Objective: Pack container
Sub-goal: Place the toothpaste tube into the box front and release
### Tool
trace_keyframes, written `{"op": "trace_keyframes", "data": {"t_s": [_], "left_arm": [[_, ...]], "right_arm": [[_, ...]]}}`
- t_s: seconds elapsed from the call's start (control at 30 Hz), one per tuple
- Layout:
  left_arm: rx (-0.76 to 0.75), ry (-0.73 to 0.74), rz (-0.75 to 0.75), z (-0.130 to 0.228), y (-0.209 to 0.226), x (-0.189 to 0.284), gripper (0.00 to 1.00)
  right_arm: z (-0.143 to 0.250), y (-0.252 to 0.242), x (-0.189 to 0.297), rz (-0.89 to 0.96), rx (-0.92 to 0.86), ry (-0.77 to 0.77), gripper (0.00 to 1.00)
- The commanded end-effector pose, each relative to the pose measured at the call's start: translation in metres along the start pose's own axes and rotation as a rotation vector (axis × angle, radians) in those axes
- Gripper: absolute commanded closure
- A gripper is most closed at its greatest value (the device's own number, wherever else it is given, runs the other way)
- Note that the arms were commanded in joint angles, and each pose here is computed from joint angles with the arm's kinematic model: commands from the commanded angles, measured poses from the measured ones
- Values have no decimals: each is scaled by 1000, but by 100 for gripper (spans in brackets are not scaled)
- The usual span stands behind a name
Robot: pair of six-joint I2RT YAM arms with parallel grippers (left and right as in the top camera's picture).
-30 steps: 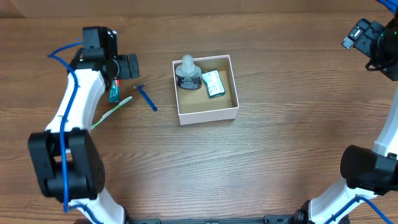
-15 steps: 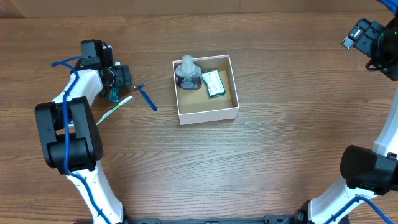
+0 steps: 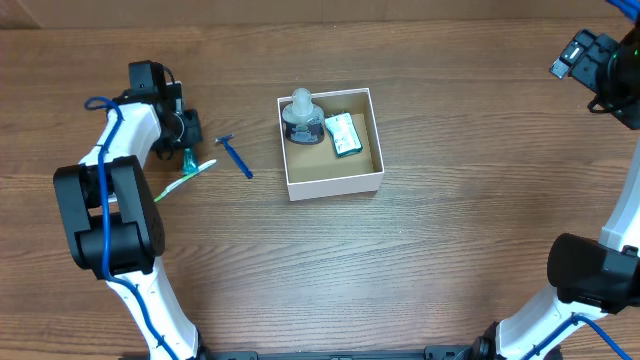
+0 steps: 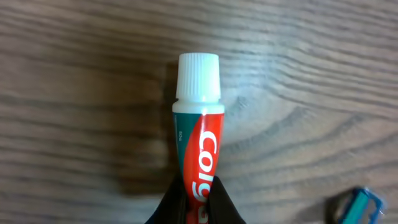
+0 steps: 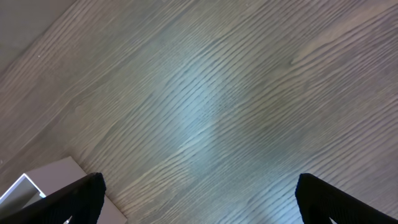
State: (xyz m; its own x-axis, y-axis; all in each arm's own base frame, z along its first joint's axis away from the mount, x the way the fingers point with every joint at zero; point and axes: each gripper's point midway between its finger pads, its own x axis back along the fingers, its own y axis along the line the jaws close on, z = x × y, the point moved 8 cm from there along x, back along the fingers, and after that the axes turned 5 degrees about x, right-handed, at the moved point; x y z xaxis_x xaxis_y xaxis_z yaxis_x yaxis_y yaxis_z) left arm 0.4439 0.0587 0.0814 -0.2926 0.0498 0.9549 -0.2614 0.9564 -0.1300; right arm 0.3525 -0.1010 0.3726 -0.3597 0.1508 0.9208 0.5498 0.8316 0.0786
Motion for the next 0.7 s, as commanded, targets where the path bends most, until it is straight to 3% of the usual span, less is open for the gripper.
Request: {"op": "trace_keyframes", "data": {"t_s": [0.0,0.13,0.2,0.27,0.47,0.57,0.67], "left_arm": [[27,80,81,-8,-15,16,96],[-59,4,203,-46,-39,100,96],[-240,-83,366,-55,-74,166,92],[-374,-147,431,-52,-101,208,91],[-855,-274,506,14,-220,288,92],[-1099,-274,379,64,-281,284,88],[-1201,-280,223,90,-309,272,85]], "right_arm": [[0,-1,14,-5,-5,-44,0],[0,-1,14,-5,-5,-44,0],[0,-1,14,-5,-5,-44,0],[0,-1,14,-5,-5,-44,0],[0,-1,14,-5,-5,-44,0],[0,-1,14,-5,-5,-44,0],[0,-1,14,-5,-5,-44,0]]}}
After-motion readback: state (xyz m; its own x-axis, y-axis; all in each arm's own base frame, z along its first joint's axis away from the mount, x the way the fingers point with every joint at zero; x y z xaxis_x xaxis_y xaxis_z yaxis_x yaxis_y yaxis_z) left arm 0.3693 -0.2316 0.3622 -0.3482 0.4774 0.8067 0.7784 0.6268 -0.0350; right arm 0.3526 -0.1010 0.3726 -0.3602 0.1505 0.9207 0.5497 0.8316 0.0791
